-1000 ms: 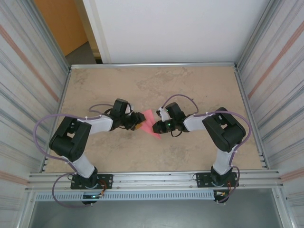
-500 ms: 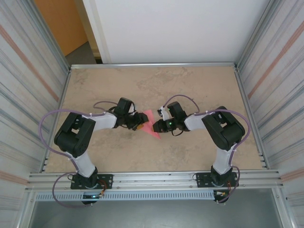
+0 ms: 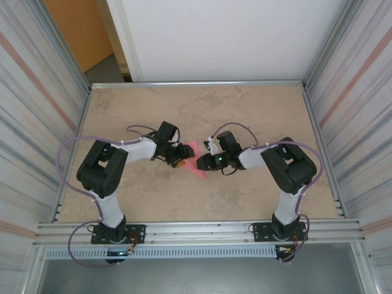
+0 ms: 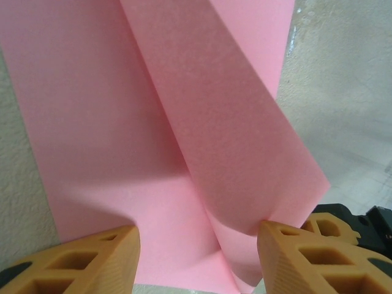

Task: Fold a paper plane with a square sheet of paper (pick it up from the middle)
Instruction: Fourth fold the wing at the center of the table.

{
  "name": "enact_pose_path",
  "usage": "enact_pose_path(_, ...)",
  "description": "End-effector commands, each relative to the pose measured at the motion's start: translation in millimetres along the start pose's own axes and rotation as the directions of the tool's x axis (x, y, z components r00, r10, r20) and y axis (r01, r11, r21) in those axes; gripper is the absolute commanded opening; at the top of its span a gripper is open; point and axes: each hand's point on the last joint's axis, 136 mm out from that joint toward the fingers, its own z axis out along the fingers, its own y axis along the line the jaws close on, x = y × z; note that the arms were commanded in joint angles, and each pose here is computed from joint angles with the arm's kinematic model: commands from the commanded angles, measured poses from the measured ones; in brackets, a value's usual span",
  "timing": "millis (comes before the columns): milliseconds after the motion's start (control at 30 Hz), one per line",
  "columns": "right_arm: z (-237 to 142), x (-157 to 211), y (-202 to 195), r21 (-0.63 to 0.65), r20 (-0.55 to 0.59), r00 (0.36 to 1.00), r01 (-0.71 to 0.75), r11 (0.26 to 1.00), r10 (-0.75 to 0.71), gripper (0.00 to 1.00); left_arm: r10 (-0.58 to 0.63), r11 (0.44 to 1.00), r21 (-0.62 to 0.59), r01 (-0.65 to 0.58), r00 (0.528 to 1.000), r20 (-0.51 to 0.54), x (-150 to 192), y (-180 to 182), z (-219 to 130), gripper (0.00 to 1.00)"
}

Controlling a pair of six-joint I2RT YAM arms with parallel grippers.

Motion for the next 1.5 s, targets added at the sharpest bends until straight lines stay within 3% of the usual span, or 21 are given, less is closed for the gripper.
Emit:
enact_pose_path(0, -9, 8, -12, 0.048, -0.003, 0.998, -0.062, 0.997, 0.062, 0.3, -0.052, 0.984, -0.176, 0.04, 0.996, -0.067, 20, 43, 10, 0.55)
enact_pose_path(433, -6, 21, -23, 0.072, -0.036, 0.994, -0.1, 0.992, 0.103, 0.26, -0.073, 0.964, -0.263, 0.042, 0.991, -0.109, 27, 57, 13, 0.58)
enact_pose_path(767, -3, 23, -31, 0.053, -0.053, 0.986, -0.154, 0.987, 0.157, 0.17, -0.067, 0.97, -0.242, 0.039, 0.992, -0.108, 25, 49, 11, 0.58)
enact_pose_path(1067, -3, 25, -34, 0.017, -0.081, 0.973, -0.216, 0.976, 0.217, 0.13, -0.029, 0.993, -0.119, 0.02, 0.997, -0.076, 12, 15, 1, 0.59)
enact_pose_path(1333, -2, 25, -41, 0.01, -0.091, 0.962, -0.258, 0.966, 0.258, 0.11, 0.067, 0.994, 0.086, -0.071, 0.997, 0.048, -17, -42, -34, 0.57)
enact_pose_path(1467, -1, 26, -43, 0.017, -0.095, 0.958, -0.271, 0.962, 0.271, 0.1, 0.092, 0.984, 0.143, -0.103, 0.993, 0.079, -22, -53, -42, 0.53)
